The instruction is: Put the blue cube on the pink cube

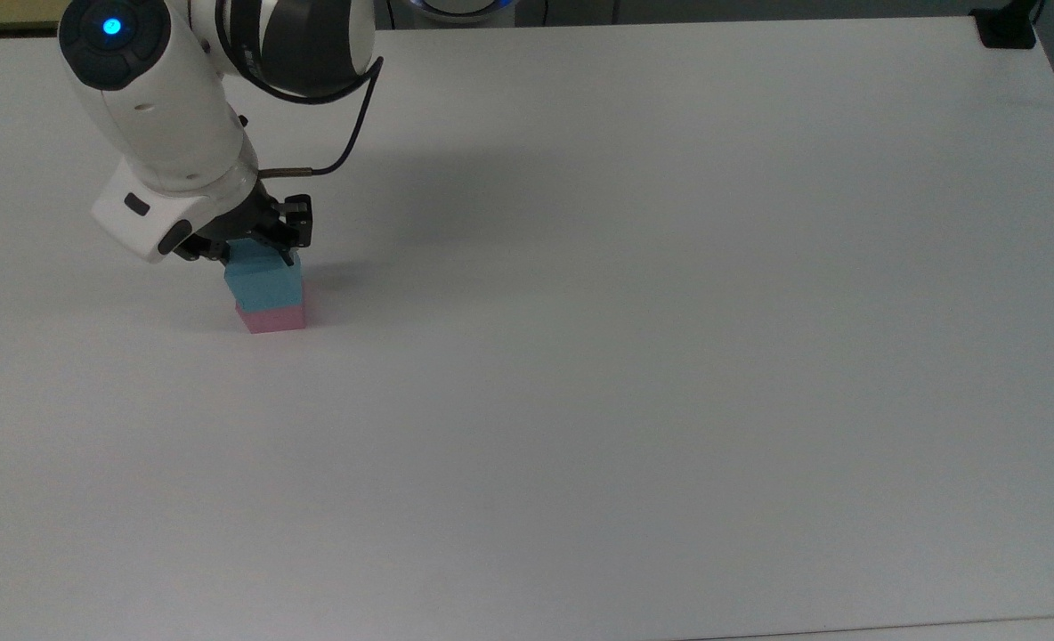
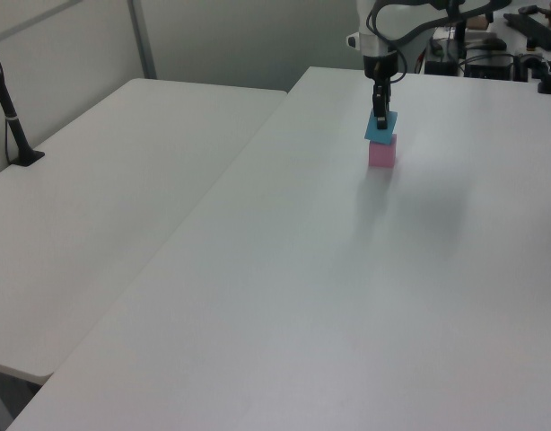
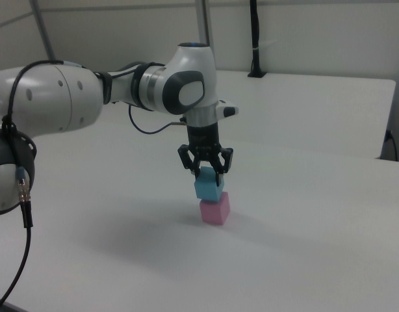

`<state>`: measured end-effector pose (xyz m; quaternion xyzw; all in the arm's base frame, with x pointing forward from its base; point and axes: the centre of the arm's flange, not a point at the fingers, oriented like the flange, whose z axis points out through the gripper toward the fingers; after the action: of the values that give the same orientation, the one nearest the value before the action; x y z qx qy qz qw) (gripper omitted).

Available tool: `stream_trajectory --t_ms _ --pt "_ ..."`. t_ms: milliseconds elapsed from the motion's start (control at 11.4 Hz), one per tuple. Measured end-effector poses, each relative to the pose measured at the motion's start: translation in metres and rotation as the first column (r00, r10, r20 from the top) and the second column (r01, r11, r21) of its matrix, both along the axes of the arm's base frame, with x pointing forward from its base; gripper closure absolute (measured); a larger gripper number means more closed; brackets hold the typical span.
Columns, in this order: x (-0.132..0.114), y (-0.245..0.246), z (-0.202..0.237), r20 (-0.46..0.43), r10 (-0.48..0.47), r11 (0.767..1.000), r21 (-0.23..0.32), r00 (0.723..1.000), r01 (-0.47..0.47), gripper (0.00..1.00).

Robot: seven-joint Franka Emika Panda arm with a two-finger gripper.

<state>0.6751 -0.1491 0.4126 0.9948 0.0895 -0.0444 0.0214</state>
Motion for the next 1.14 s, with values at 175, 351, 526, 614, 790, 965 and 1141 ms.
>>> stream_trajectory --t_ms 175,351,526,614,790,965,1141 --pt "0.000 -0.002 0.000 -0.004 0.002 1.000 -0.018 1.000 -0.002 0.37" --pt "-0.001 -0.004 -0.001 -0.006 -0.001 1.000 -0.027 1.000 0.001 0.09" --pt "-0.002 -0.008 0.004 0.002 -0.034 0.999 -0.032 0.999 0.034 0.00" --pt "-0.003 -0.011 0.011 0.017 -0.072 0.997 -0.037 0.997 0.073 0.00" --pt "-0.007 -0.012 0.043 0.071 -0.144 0.988 -0.047 0.987 0.148 0.00" --pt "-0.023 -0.007 0.084 0.078 -0.212 0.976 -0.038 0.974 0.216 0.00" --pt "-0.051 0.006 0.133 0.045 -0.259 0.966 -0.010 0.965 0.259 0.00"
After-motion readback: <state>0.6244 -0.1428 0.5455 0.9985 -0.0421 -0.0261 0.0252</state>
